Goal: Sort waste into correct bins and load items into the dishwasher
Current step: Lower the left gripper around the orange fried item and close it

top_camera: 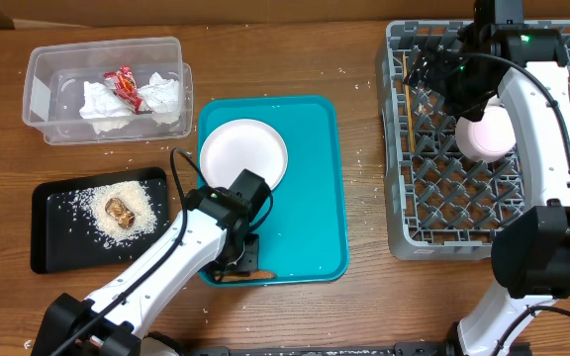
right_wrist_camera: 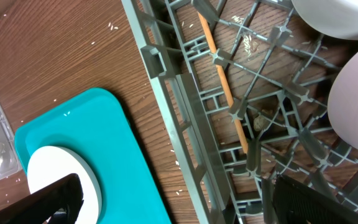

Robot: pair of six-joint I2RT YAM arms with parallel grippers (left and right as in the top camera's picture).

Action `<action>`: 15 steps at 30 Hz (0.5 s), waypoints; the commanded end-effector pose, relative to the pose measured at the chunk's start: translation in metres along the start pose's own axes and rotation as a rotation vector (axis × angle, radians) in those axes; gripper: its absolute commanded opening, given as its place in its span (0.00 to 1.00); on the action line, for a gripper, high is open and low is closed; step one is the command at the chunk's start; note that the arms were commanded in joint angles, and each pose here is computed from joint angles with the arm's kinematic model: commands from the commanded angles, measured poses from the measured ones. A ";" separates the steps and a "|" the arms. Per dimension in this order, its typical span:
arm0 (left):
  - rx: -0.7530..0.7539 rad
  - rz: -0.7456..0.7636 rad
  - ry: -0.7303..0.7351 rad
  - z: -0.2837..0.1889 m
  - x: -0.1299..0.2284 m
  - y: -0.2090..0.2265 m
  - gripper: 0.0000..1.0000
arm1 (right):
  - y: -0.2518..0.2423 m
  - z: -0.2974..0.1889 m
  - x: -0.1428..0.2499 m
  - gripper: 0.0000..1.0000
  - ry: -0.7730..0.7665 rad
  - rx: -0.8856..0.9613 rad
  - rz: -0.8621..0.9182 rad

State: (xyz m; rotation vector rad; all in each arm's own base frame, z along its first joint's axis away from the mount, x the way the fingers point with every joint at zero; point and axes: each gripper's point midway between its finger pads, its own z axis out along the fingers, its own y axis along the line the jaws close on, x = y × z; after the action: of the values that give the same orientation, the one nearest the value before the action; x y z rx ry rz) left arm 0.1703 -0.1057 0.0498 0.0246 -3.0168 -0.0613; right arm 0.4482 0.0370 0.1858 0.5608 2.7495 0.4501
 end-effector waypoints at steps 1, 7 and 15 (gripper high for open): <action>-0.024 -0.068 0.030 0.003 0.009 0.005 0.04 | 0.004 -0.012 -0.007 1.00 -0.040 -0.010 -0.004; -0.026 -0.081 0.035 0.006 0.011 0.006 0.04 | 0.004 -0.012 -0.007 1.00 -0.040 -0.010 -0.004; -0.035 -0.083 0.051 0.027 0.020 0.012 0.04 | 0.004 -0.012 -0.007 1.00 -0.039 -0.010 -0.004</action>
State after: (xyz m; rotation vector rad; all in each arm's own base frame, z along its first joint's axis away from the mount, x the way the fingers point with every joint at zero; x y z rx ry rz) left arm 0.1539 -0.0957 0.0339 0.1193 -2.9728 -0.1096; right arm 0.4482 0.0370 0.1858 0.5601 2.7496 0.4505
